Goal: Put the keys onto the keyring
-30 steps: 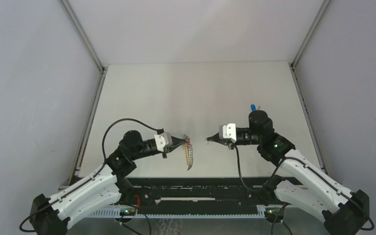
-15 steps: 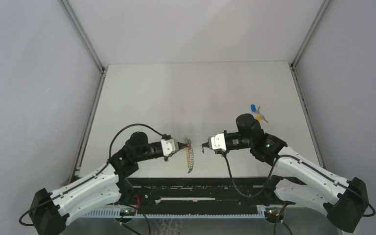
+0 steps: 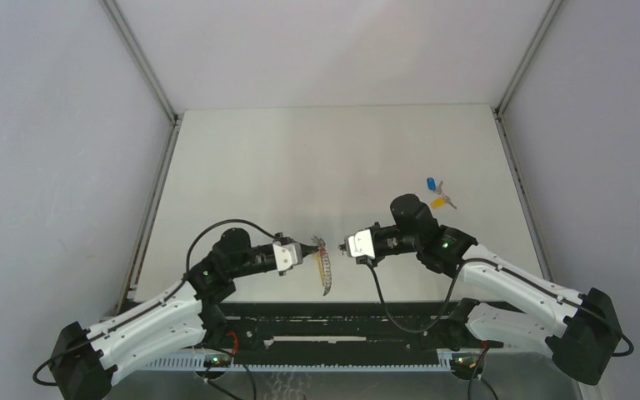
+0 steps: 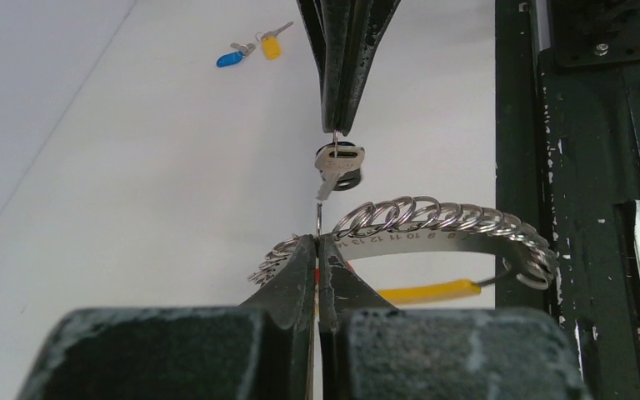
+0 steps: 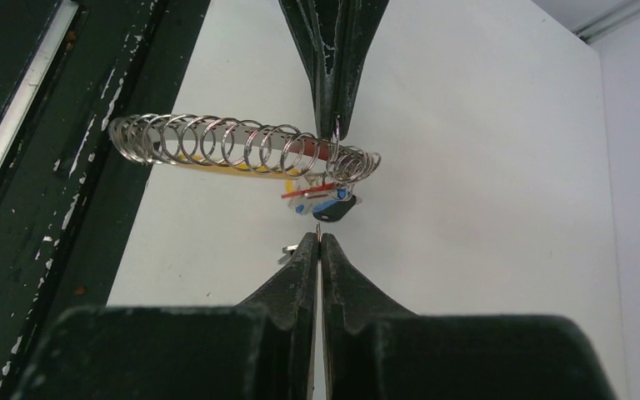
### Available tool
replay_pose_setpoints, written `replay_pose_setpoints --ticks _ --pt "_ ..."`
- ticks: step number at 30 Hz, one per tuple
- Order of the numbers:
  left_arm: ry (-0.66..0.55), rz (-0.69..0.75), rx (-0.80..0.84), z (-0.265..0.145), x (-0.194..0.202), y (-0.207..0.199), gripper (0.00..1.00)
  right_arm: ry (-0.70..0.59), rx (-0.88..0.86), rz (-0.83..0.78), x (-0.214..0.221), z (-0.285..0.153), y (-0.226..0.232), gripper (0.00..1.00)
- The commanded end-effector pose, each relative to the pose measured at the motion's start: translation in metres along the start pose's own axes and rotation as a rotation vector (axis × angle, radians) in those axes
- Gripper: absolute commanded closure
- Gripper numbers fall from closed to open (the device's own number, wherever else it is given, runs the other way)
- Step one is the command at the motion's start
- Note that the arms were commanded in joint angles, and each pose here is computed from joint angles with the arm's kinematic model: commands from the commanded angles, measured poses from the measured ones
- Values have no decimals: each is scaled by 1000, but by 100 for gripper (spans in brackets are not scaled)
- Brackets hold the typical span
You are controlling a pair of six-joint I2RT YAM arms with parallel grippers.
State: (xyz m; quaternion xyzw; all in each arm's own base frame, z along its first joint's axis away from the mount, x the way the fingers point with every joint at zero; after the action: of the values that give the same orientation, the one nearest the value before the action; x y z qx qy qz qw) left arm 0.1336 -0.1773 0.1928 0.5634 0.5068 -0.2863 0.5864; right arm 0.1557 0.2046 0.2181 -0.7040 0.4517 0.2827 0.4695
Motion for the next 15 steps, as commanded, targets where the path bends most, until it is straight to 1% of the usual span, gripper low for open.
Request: replay_pose_setpoints --ticks 1,9,15 --pt "-62 59 -14 3 -9 4 100 -59 47 -79 -21 0 -17 100" --pt "-86 62 8 4 -11 3 100 -92 14 -86 -28 4 -20 100" --pt "-90 60 11 5 -11 2 100 -92 1 -101 -34 6 -21 100"
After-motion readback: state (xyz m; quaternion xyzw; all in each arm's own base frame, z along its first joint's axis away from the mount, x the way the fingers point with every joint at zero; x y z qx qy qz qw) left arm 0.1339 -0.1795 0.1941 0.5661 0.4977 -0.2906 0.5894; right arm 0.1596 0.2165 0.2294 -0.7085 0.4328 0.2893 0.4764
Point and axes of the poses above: each gripper's point midway between its finger pads, its own z axis out along the fingers, its own y axis along the line the jaws close on, x = y × z, the point moved 9 cm from there along -z, back along the fingers, and after that the axes turned 3 degrees about z, right-handed, at the moved point
